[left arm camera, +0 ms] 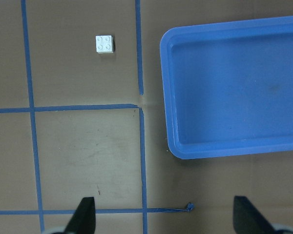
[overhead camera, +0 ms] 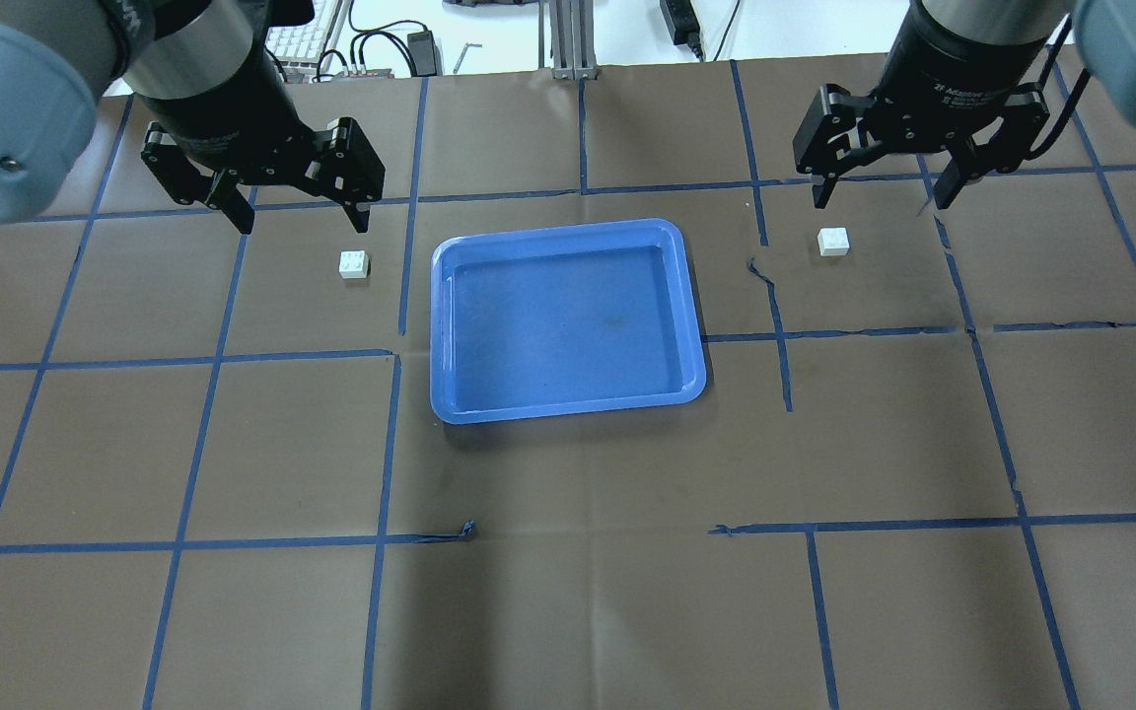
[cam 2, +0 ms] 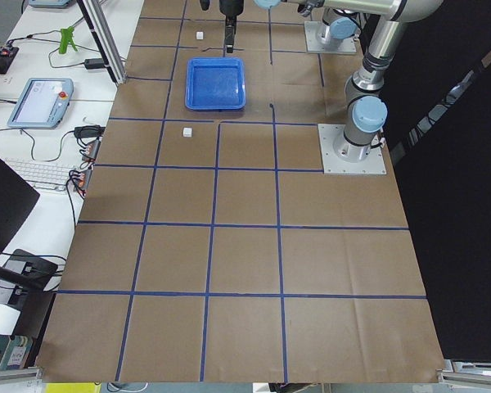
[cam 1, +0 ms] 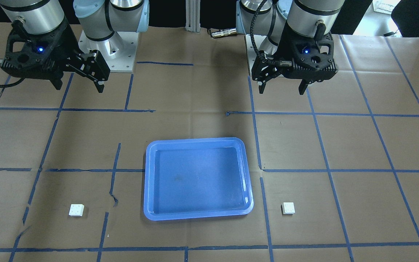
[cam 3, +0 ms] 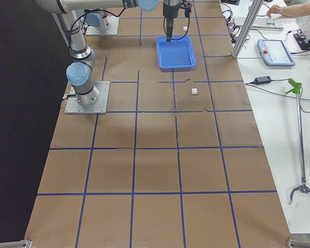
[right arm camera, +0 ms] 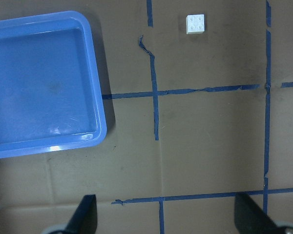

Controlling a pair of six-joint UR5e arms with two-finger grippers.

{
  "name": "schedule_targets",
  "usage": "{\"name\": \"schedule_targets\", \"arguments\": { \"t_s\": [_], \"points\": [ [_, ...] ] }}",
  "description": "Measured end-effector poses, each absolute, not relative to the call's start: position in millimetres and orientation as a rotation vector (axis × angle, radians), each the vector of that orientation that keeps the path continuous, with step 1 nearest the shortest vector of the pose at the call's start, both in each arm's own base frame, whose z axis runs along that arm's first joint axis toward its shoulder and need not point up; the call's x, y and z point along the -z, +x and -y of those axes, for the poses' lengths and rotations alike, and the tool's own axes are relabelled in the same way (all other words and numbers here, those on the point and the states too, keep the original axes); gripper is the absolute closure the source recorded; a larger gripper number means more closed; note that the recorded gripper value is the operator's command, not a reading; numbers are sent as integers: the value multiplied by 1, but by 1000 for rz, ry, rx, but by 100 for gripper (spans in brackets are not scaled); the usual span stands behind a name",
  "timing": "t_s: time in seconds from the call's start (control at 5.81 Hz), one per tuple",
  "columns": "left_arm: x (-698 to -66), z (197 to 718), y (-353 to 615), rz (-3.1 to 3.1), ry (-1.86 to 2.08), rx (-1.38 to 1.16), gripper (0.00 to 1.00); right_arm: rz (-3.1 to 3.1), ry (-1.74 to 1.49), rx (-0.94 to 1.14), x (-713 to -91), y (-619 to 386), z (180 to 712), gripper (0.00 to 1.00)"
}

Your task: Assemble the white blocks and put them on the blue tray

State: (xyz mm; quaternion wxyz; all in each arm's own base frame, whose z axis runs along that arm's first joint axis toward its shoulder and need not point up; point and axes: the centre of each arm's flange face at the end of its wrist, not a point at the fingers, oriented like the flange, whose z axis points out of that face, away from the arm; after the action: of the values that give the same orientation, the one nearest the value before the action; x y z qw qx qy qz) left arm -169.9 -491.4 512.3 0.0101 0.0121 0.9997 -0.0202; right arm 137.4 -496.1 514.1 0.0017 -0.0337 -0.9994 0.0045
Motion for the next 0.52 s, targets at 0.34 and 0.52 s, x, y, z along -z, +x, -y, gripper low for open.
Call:
{"name": "schedule_targets", "arguments": {
  "t_s": [0.34, 0.52],
  "points": [
    [-514, 486, -170, -3120, 37, 44, 0, 3136, -139, -15, -514, 138, 496, 0],
    [-515, 485, -168, -3119, 32, 41, 0, 3135, -145, -12, -513, 138, 496, 0]
  ]
}}
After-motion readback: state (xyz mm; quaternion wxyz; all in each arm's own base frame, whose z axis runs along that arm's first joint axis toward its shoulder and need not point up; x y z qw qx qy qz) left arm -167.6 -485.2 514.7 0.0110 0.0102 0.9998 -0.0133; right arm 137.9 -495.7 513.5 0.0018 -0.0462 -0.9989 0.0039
